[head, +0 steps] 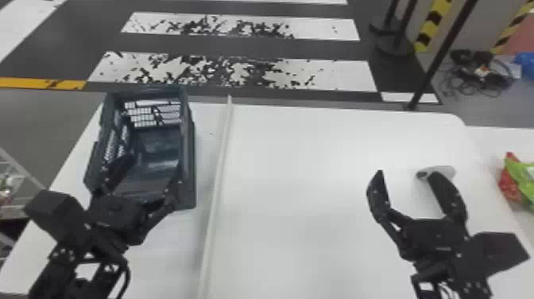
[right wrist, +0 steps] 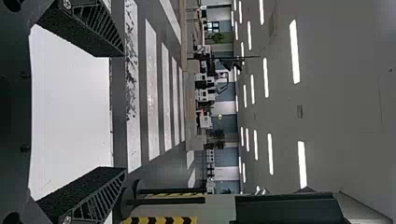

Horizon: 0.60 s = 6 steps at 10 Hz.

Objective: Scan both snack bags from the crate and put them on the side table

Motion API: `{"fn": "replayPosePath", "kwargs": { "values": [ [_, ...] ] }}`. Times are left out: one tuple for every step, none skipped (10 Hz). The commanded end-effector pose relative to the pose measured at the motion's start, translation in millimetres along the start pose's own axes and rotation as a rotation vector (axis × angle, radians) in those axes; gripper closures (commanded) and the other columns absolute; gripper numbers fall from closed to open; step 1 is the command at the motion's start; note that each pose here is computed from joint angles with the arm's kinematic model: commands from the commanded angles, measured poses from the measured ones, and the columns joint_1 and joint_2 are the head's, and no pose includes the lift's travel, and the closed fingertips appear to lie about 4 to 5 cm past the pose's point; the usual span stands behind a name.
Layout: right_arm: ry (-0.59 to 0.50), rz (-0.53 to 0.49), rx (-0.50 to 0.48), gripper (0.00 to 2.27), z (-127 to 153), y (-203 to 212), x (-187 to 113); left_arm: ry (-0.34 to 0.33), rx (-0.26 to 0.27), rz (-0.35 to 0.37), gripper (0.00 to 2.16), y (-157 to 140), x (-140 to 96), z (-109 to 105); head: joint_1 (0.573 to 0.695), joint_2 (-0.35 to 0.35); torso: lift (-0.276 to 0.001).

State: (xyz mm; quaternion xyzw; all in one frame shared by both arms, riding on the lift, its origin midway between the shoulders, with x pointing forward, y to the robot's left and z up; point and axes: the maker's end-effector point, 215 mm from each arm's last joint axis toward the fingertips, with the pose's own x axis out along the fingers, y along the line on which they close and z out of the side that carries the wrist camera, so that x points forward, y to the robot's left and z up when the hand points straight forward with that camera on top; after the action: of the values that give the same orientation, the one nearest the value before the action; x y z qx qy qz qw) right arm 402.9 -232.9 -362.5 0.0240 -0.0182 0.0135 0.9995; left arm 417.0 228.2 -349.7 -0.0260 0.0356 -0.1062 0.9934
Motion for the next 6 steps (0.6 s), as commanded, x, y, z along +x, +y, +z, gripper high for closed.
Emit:
{"fn": "replayPosePath", "kwargs": {
  "values": [
    [0.0, 0.002, -0.001, 0.06, 0.0, 0.5, 0.0, 0.004, -0.001, 0.001, 0.1, -0.2, 0.0, -1.7, 0.695, -0.007, -0.087],
    [0.0, 0.004, -0.001, 0.07, -0.4, 2.2, 0.4, 0.004, -0.001, 0.001, 0.1, -0.2, 0.0, -1.7, 0.695, -0.006, -0.087],
    [0.002, 0.006, -0.003, 0.07, -1.5, 3.2, 0.6, 0.004, -0.001, 0.003, 0.1, 0.1, 0.0, -1.8, 0.695, -0.005, -0.087],
    [0.0, 0.007, -0.003, 0.07, -0.7, 3.3, 0.8, 0.007, -0.001, 0.004, 0.1, 0.3, -0.2, -3.4, 0.695, -0.004, -0.087],
    [0.002, 0.006, -0.003, 0.07, -1.3, 3.2, 0.2, 0.007, -0.003, 0.001, 0.1, -0.9, 0.9, -4.0, 0.695, -0.003, -0.087],
    [0.002, 0.006, -0.005, 0.07, -1.2, 2.3, 0.2, 0.008, 0.0, -0.004, 0.1, -4.1, 1.4, -4.7, 0.695, -0.003, -0.087]
  ]
}}
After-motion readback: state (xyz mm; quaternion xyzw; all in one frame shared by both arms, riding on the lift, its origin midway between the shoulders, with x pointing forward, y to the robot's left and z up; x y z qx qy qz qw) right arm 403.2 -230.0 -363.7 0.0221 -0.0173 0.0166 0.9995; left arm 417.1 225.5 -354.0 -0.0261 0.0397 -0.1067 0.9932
